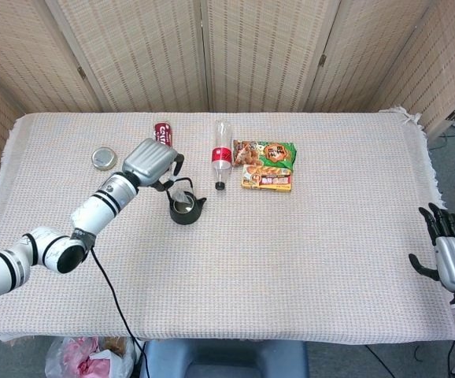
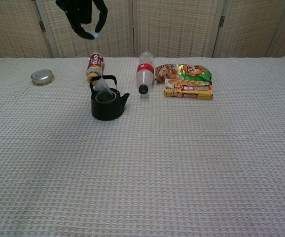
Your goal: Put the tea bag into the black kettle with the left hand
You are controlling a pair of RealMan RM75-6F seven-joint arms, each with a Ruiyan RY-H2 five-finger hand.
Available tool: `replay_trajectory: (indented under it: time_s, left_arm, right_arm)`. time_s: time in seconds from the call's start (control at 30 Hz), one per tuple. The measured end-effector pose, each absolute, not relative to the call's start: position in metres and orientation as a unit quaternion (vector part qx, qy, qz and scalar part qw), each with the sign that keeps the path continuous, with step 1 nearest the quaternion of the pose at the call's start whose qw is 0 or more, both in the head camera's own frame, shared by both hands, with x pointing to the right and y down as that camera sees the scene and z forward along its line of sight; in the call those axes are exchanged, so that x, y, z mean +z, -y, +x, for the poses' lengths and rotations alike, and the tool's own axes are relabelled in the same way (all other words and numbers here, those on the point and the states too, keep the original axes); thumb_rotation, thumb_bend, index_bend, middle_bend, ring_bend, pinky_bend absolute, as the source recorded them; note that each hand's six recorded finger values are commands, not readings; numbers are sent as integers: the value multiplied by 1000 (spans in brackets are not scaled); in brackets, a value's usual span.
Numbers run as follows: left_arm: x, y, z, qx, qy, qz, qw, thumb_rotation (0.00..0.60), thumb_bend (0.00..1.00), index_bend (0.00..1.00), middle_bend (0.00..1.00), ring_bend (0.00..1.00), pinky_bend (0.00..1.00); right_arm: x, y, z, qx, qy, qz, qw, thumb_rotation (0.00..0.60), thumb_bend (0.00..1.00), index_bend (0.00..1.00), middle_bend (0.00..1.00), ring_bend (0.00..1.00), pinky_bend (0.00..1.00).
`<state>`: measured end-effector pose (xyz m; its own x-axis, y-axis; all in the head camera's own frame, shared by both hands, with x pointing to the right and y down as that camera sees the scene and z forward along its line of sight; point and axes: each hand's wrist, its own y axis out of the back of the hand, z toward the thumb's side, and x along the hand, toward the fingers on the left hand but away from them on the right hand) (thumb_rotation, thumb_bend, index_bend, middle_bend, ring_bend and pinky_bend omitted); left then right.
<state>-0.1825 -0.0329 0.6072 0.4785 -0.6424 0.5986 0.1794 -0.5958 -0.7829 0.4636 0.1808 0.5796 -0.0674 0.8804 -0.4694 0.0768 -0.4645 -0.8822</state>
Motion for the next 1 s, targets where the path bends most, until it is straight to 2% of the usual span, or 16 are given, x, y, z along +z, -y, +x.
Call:
replay_trajectory:
  time_s: [0.67,1.0]
  left_arm:
    - [634,5,-181,-472,-154,-780,381,600,372,574,1000,1000,1000]
    - [638,-29,-184,-454,-155,-800,360,600,371,566,1000,1000,1000]
  right_arm:
    - [578,-183,460,605,399,-603,333,600,227,0,0,0,0]
    - [577,-184,456,599,396,-610,335,600,226,0,0,0,0]
